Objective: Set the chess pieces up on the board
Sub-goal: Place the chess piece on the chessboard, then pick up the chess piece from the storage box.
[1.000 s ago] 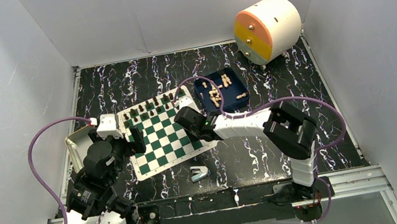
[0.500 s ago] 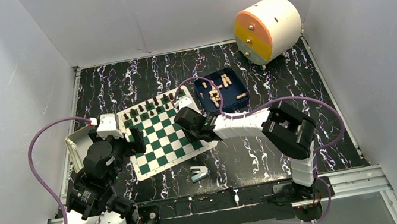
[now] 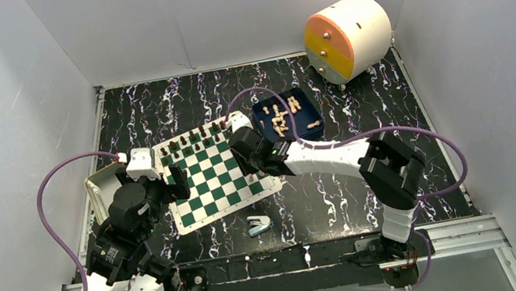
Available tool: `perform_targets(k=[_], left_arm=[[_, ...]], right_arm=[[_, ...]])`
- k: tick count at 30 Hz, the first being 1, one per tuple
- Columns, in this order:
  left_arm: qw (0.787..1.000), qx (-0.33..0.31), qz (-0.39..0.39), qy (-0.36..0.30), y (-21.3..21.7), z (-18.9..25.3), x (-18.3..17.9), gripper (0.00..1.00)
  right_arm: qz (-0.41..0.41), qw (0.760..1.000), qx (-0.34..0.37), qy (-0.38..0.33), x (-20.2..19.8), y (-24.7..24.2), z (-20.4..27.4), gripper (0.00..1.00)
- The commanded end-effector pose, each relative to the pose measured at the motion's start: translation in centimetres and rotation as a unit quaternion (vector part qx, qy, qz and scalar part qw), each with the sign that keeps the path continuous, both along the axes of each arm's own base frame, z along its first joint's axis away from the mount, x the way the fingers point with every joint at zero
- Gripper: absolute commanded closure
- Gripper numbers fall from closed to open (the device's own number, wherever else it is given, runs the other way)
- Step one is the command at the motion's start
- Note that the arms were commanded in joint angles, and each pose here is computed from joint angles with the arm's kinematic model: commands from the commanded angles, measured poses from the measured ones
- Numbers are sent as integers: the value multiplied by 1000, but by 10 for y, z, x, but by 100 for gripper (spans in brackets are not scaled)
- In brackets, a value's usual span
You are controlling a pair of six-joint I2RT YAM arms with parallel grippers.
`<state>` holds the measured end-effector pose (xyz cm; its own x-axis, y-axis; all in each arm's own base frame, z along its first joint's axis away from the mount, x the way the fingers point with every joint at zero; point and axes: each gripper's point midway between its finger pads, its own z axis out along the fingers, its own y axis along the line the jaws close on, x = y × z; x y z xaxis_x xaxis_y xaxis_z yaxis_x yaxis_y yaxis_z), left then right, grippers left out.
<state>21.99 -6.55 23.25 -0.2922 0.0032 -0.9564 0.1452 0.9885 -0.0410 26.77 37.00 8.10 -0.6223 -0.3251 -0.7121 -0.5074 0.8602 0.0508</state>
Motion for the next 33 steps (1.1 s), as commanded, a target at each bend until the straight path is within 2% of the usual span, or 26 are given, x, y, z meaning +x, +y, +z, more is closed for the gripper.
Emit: perform_targets(k=[1,8,14,20,24,33], left_arm=[[1000,-2,-2,-11,-1,4,1,5],[1000,0,-6,-5,-4,2,3,5],[1000,1,-8,-3,-5,0,3,5],[1000,1,-7,-4,-4,1,3,5],[1000,0,-7,-6,-4,2,3,5],[1000,-1,-4,-9,-3,2,3,5]], right_arm=[[-16,997,45,-53,31,-7,66,58],[-72,993,42,-79,84,-61,83,62],[-108,990,29,-81,133,-96,71,63],[-119,991,10,-60,162,-100,41,63],[-113,993,6,-46,173,-92,26,57],[-110,993,-8,-32,185,-84,6,61]])
